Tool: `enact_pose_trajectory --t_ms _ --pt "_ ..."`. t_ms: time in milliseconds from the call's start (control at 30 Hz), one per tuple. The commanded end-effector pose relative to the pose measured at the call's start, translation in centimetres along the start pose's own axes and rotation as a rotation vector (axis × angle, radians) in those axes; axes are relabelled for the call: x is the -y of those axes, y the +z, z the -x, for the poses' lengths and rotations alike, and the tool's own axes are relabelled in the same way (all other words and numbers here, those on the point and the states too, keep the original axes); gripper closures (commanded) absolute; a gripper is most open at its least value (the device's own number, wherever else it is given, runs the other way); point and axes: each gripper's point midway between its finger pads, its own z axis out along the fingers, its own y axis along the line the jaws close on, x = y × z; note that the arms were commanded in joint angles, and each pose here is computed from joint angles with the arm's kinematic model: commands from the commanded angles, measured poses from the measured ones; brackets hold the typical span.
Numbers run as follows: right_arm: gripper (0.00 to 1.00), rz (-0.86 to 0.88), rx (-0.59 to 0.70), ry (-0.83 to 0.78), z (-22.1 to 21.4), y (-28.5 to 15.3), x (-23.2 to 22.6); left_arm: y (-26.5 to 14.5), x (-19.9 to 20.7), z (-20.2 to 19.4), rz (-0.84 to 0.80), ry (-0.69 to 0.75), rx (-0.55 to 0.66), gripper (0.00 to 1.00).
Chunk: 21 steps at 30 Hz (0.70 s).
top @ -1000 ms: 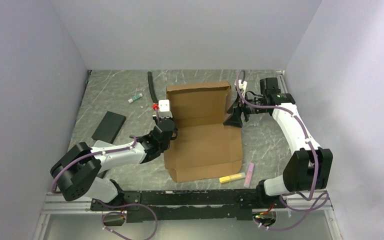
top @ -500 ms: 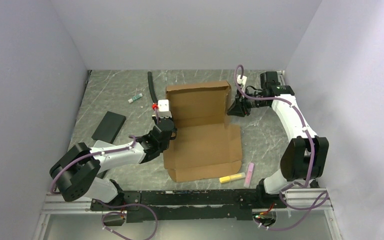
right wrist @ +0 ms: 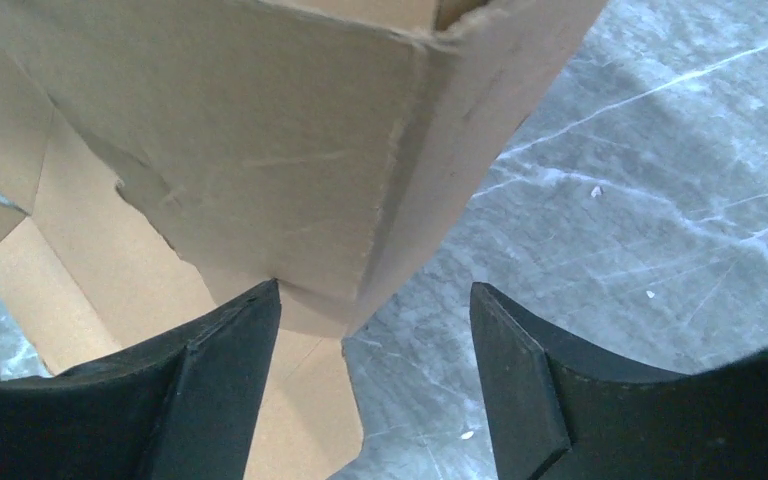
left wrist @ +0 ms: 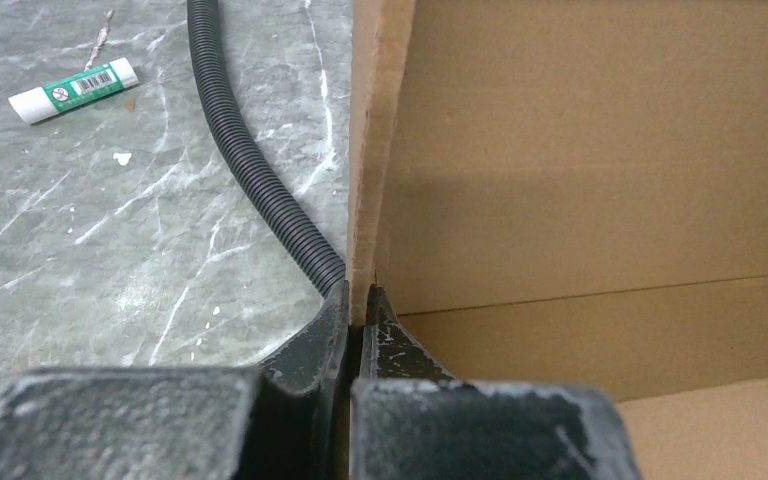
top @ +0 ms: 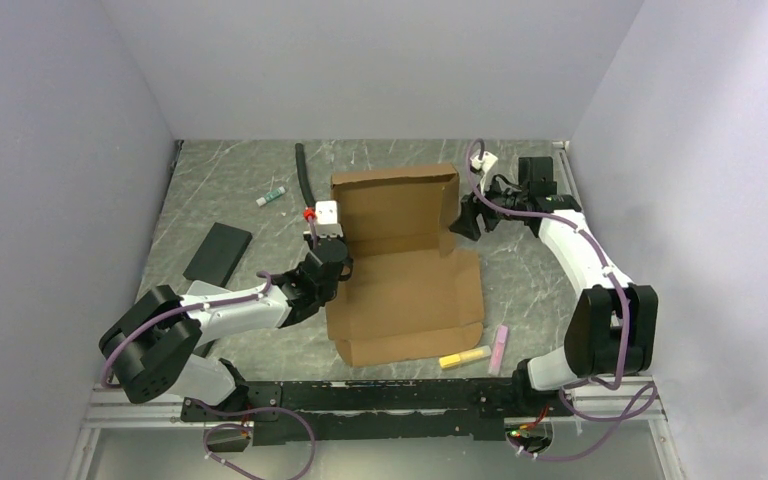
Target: Fold the paper box
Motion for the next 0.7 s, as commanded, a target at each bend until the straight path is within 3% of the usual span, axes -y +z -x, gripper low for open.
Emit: enact_pose_trajectory --t_ms 0,267,400,500,567,600,667 --pt "0.26 -0.071 0.090 -0.009 2.6 0.0 1.5 -0.1 1.1 1.6 -0.048 -0.060 0.044 1.00" --pt "0.25 -0.114 0.200 0.090 4.0 2.0 3.7 -0.3 1.9 1.7 -0.099 -0.084 0.050 1.00" --pt "0.36 -0.197 0.222 0.120 4.2 3.1 4.7 -0.6 1.9 1.7 -0.104 -0.119 0.043 1.00" --pt "0.59 -0.309 0.207 0.119 3.7 3.7 5.4 -0.7 2.4 1.6 -0.119 -0.165 0.022 1.00" --pt "0.94 -0.427 0.191 0.104 3.4 3.6 6.6 -0.9 2.8 1.4 -0.126 -0.200 -0.003 1.00" --pt "1.00 -0.507 0.166 0.095 3.0 3.3 7.4 -1.0 2.9 1.2 -0.126 -0.217 -0.018 1.00" --pt "1.00 -0.650 0.120 0.049 2.4 2.6 9.0 -1.2 3.0 1.1 -0.122 -0.260 -0.043 1.00"
